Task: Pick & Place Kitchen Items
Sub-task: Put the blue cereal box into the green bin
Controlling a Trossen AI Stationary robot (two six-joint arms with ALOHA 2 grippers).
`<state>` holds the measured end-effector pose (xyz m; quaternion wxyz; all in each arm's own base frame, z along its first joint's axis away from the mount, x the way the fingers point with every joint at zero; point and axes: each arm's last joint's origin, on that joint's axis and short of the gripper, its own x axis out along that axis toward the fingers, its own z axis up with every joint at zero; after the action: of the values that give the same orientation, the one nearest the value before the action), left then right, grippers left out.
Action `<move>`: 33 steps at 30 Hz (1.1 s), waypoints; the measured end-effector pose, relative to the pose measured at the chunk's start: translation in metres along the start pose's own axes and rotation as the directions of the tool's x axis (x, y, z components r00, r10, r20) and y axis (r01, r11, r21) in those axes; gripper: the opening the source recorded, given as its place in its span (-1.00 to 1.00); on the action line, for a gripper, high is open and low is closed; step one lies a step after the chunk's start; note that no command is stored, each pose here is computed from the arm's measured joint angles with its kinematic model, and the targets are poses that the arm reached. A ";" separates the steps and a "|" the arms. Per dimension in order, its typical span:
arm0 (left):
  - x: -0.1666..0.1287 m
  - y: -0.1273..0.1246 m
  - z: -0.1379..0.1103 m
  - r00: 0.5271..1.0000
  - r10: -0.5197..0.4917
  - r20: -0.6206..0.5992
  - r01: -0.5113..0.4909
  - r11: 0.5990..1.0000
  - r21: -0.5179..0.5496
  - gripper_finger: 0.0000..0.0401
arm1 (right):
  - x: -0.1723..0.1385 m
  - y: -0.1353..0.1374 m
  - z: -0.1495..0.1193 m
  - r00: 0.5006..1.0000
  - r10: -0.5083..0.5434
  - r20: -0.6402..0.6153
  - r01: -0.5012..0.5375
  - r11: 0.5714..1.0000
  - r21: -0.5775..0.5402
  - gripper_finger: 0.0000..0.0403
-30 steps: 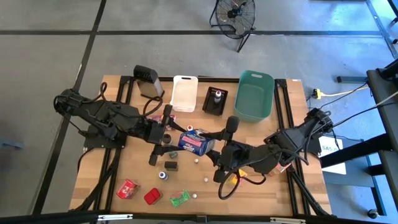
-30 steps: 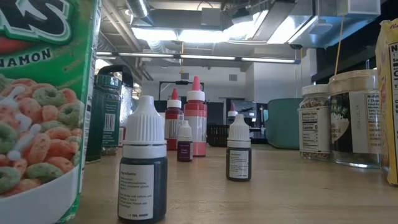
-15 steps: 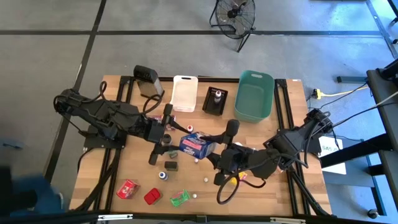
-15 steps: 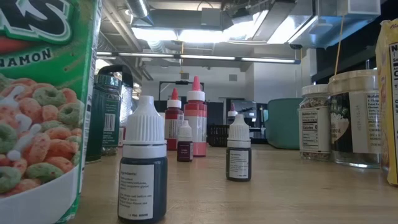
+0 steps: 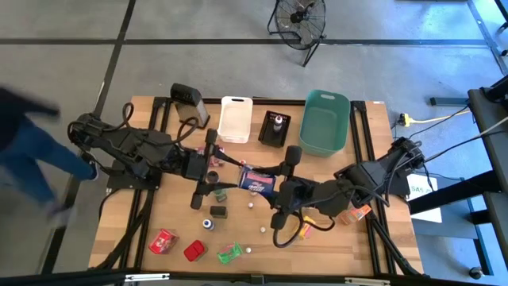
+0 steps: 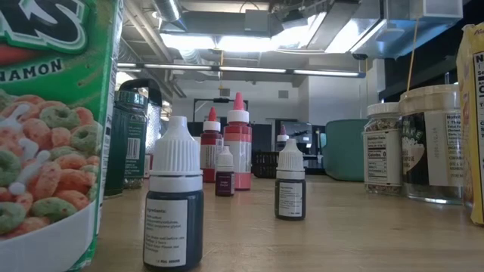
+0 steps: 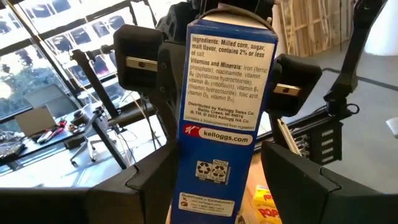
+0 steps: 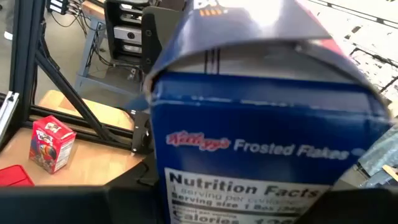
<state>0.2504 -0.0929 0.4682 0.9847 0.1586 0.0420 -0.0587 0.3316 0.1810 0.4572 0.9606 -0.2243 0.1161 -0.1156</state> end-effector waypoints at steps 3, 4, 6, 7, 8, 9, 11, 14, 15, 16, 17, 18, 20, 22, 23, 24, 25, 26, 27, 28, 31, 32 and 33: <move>0.000 0.000 0.000 1.000 -0.003 0.001 0.003 1.000 -0.006 0.12 | 0.000 0.001 0.000 1.000 0.006 -0.001 -0.006 1.000 -0.003 -0.12; 0.000 0.000 0.000 1.000 -0.004 0.006 0.004 1.000 -0.007 0.12 | 0.000 0.001 0.000 1.000 0.014 0.000 -0.014 1.000 -0.004 -0.12; 0.002 0.000 0.000 1.000 -0.004 0.002 0.004 1.000 0.003 0.12 | 0.002 0.002 -0.002 1.000 0.022 -0.005 -0.022 1.000 -0.007 -0.12; 0.002 0.000 0.000 1.000 -0.002 0.000 0.002 1.000 0.014 0.12 | 0.002 0.002 -0.002 1.000 0.024 -0.008 -0.024 1.000 -0.005 -0.12; 0.002 0.000 0.000 1.000 -0.001 0.000 0.001 1.000 0.025 0.12 | 0.002 0.003 -0.002 1.000 0.024 -0.010 -0.024 1.000 0.001 -0.12; 0.002 0.000 0.000 1.000 -0.003 0.002 0.003 1.000 0.029 0.12 | 0.002 0.003 -0.002 1.000 0.023 -0.010 -0.023 1.000 0.003 -0.12; 0.002 -0.001 0.000 1.000 -0.026 0.008 0.026 0.999 0.026 0.12 | 0.002 0.003 -0.002 1.000 0.026 -0.011 -0.026 1.000 0.004 -0.12; 0.003 -0.002 0.000 0.999 -0.049 0.010 0.049 0.998 -0.027 0.12 | 0.002 0.003 -0.003 1.000 0.028 -0.013 -0.028 1.000 0.001 -0.12; 0.003 -0.002 -0.001 0.999 -0.041 0.006 0.041 0.998 -0.038 0.12 | 0.002 0.003 -0.003 1.000 0.028 -0.013 -0.028 1.000 0.001 -0.12; 0.004 -0.002 -0.001 0.999 -0.033 0.000 0.033 0.999 -0.041 0.12 | 0.002 0.003 -0.003 1.000 0.025 -0.014 -0.025 1.000 0.001 -0.12; 0.005 -0.002 -0.002 1.000 -0.028 -0.007 0.028 0.999 -0.040 0.13 | 0.002 0.003 -0.003 1.000 0.026 -0.013 -0.026 1.000 0.001 -0.12; 0.006 -0.003 -0.003 1.000 -0.022 -0.011 0.021 0.999 -0.040 0.15 | 0.002 0.003 -0.003 1.000 0.025 -0.013 -0.025 1.000 0.001 -0.12; 0.008 -0.003 -0.004 1.000 -0.015 -0.023 0.014 0.999 -0.039 0.19 | 0.002 0.003 -0.003 1.000 0.023 -0.014 -0.023 1.000 0.001 -0.12; 0.012 -0.005 -0.006 0.999 -0.017 -0.031 0.016 0.999 -0.037 0.25 | 0.002 0.003 -0.003 1.000 0.022 -0.014 -0.022 1.000 0.002 -0.12; 0.013 -0.005 -0.006 0.999 -0.017 -0.035 0.016 0.999 -0.033 0.28 | 0.002 0.003 -0.003 1.000 0.022 -0.014 -0.022 1.000 0.002 -0.12; 0.014 -0.006 -0.007 0.999 -0.017 -0.037 0.016 0.999 -0.027 0.32 | 0.002 0.003 -0.003 1.000 0.022 -0.014 -0.022 1.000 0.002 -0.12; 0.016 -0.006 -0.007 0.999 -0.016 -0.037 0.015 1.000 -0.016 0.35 | 0.002 0.003 -0.003 1.000 0.023 -0.013 -0.023 1.000 0.003 -0.12; 0.017 -0.007 -0.008 0.999 -0.016 -0.039 0.016 1.000 0.000 0.38 | 0.002 0.003 -0.003 1.000 0.025 -0.012 -0.025 1.000 0.003 -0.12; 0.017 -0.007 -0.008 0.999 -0.016 -0.039 0.016 1.000 0.016 0.41 | 0.002 0.003 -0.002 1.000 0.025 -0.011 -0.025 1.000 0.004 -0.12; 0.017 -0.007 -0.008 0.999 -0.015 -0.037 0.016 0.999 0.030 0.43 | 0.002 0.003 -0.002 1.000 0.026 -0.011 -0.025 1.000 0.003 -0.12; 0.017 -0.007 -0.007 0.999 -0.013 -0.033 0.015 0.998 0.068 0.45 | 0.002 0.003 -0.002 1.000 0.026 -0.011 -0.026 1.000 0.003 -0.12; 0.017 -0.007 -0.007 0.999 -0.012 -0.033 0.015 0.997 0.077 0.45 | 0.002 0.003 -0.002 1.000 0.026 -0.012 -0.026 1.000 0.003 -0.12; 0.017 -0.007 -0.007 0.999 -0.012 -0.034 0.015 0.997 0.082 0.46 | 0.002 0.003 -0.002 1.000 0.026 -0.012 -0.026 1.000 0.003 -0.12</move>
<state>0.2658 -0.0986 0.4575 0.9761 0.1997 0.0570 -0.0644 0.3329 0.1821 0.4534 0.9617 -0.2207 0.1244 -0.1046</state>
